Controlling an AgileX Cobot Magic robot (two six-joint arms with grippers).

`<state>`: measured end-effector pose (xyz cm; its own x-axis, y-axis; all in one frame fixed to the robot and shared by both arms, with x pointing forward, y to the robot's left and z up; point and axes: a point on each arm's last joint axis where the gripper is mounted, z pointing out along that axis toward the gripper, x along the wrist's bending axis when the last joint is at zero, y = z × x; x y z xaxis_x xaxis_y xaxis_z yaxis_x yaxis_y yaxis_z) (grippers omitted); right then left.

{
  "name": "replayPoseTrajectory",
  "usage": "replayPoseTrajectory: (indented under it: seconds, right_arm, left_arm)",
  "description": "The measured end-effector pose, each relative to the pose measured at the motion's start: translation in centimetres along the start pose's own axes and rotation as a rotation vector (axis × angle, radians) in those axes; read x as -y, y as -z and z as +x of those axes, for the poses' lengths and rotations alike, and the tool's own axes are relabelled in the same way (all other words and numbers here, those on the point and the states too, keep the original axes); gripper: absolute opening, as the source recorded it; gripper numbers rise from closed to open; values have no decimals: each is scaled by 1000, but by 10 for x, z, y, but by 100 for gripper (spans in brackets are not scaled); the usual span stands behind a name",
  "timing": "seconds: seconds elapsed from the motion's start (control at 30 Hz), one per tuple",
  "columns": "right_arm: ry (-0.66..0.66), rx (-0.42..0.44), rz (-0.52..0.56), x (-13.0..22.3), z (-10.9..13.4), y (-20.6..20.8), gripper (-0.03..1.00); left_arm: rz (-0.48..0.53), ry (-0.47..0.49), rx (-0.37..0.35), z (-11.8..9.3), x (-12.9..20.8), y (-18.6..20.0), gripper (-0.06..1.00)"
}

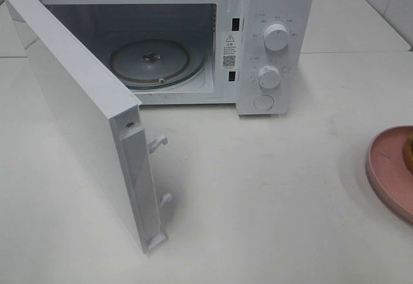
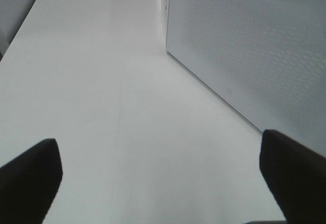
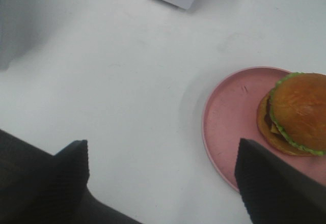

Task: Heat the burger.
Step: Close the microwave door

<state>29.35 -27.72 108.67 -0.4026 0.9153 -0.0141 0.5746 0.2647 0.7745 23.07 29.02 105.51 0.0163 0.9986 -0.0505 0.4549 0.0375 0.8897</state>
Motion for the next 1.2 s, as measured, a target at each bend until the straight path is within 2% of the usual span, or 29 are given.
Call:
replayPoseTrajectory:
  seconds: [0.07,0.23,0.33,0.73,1.2]
  right_arm:
    - [-46,53,-27,10,-5,4,77]
    - [-102,90,-59,25,-7,6,77]
    - [-151,140,-109,39,-8,9,77]
    - [-187,239,-280,61,-5,31,77]
    - [-216,304,-280,62,-2,31,77]
  left_arm:
    - [0,0,0,0,0,0,97]
    - [0,0,0,0,0,0,97]
    - [0,0,0,0,0,0,97]
    - [0,0,0,0,0,0,97]
    - [0,0,0,0,0,0,97]
